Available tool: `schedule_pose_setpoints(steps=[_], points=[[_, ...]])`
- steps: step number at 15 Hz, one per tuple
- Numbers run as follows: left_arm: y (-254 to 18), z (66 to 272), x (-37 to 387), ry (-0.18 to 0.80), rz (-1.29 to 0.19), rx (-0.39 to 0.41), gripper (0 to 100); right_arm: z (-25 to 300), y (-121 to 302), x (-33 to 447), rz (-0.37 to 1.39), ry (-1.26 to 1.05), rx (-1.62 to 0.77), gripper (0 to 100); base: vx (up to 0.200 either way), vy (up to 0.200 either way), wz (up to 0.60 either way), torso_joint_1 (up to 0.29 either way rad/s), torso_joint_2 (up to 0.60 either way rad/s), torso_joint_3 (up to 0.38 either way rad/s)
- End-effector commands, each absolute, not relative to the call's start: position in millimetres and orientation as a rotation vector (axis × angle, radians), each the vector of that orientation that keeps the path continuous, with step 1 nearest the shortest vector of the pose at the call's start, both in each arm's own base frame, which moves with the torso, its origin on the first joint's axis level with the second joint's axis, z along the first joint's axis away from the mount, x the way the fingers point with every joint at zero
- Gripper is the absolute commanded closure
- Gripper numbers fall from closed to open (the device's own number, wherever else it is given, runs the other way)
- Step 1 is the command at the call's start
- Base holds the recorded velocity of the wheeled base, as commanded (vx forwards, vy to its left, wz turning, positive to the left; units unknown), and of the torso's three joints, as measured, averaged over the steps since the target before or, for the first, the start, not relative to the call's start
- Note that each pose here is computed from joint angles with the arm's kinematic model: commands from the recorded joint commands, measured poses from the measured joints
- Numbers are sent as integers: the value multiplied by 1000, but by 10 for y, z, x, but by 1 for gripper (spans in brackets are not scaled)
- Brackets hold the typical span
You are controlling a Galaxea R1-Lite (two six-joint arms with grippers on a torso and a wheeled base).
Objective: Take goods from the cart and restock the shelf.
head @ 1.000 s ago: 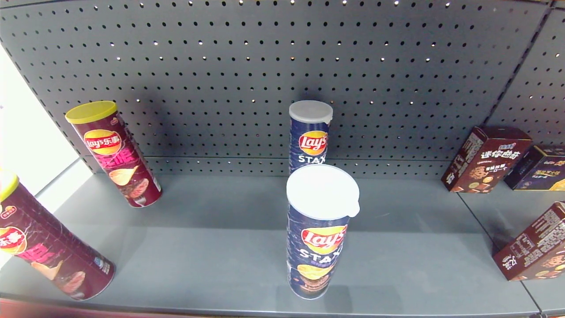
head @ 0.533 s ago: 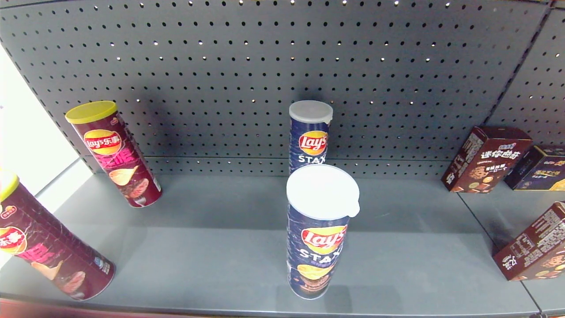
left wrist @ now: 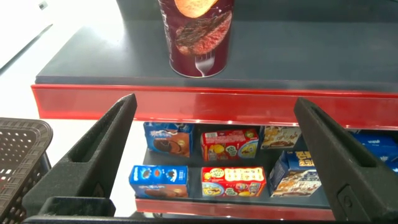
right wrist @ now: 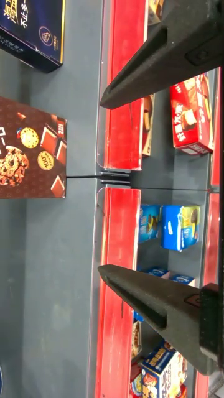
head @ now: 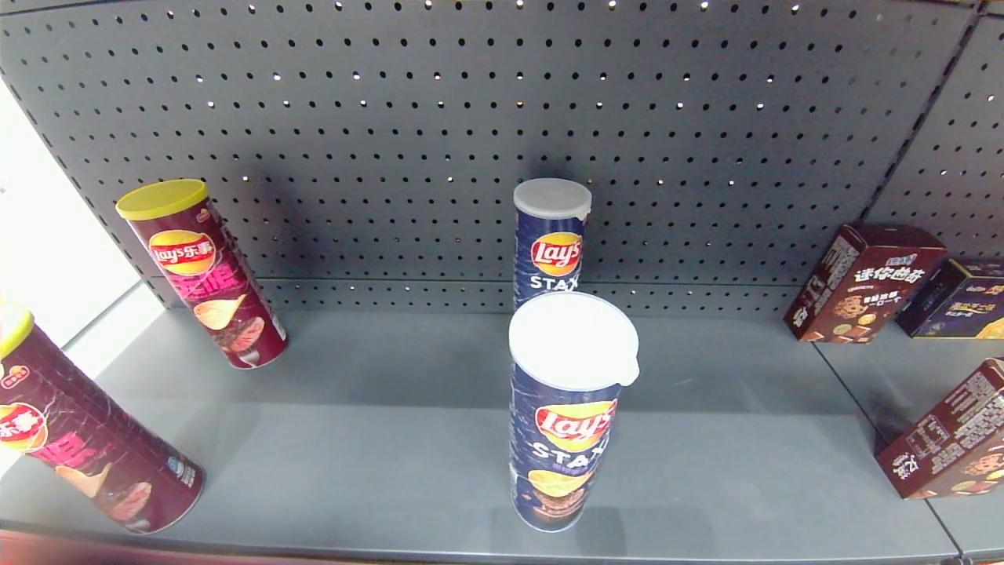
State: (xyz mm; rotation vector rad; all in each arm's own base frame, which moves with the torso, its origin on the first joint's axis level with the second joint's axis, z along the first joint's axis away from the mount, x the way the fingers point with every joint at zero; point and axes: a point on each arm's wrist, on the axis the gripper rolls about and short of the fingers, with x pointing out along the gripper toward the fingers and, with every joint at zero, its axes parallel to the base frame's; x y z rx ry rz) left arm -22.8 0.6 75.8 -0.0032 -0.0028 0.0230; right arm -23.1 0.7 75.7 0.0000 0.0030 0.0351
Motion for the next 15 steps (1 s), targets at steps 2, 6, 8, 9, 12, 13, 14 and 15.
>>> schedule_pose_setpoints(steps=[2, 6, 8, 9, 12, 13, 14, 15], points=[[6, 758, -228, -3, 25, -5, 0, 757, 7, -229, 35, 5, 0, 0, 0, 0, 0, 0, 0, 0], [6, 758, -228, -3, 23, -3, 0, 757, 7, -229, 35, 5, 0, 0, 0, 0, 0, 0, 0, 0], [6, 762, -229, -5, 23, -3, 0, 757, 7, -229, 35, 5, 0, 0, 0, 0, -300, -1, 4, 4], [6, 758, -228, -3, 23, -3, 0, 757, 7, -229, 35, 5, 0, 0, 0, 0, 0, 0, 0, 0], [6, 763, -228, -3, 23, -3, 0, 757, 7, -229, 35, 5, 0, 0, 0, 0, 0, 0, 0, 0], [6, 758, -228, -3, 25, -3, 0, 757, 7, -229, 35, 5, 0, 0, 0, 0, 0, 0, 0, 0], [6, 758, -228, -3, 25, -5, 0, 757, 7, -229, 35, 5, 0, 0, 0, 0, 0, 0, 0, 0], [6, 758, -228, -3, 25, -5, 0, 757, 7, -229, 35, 5, 0, 0, 0, 200, 0, 2, 2, 2]])
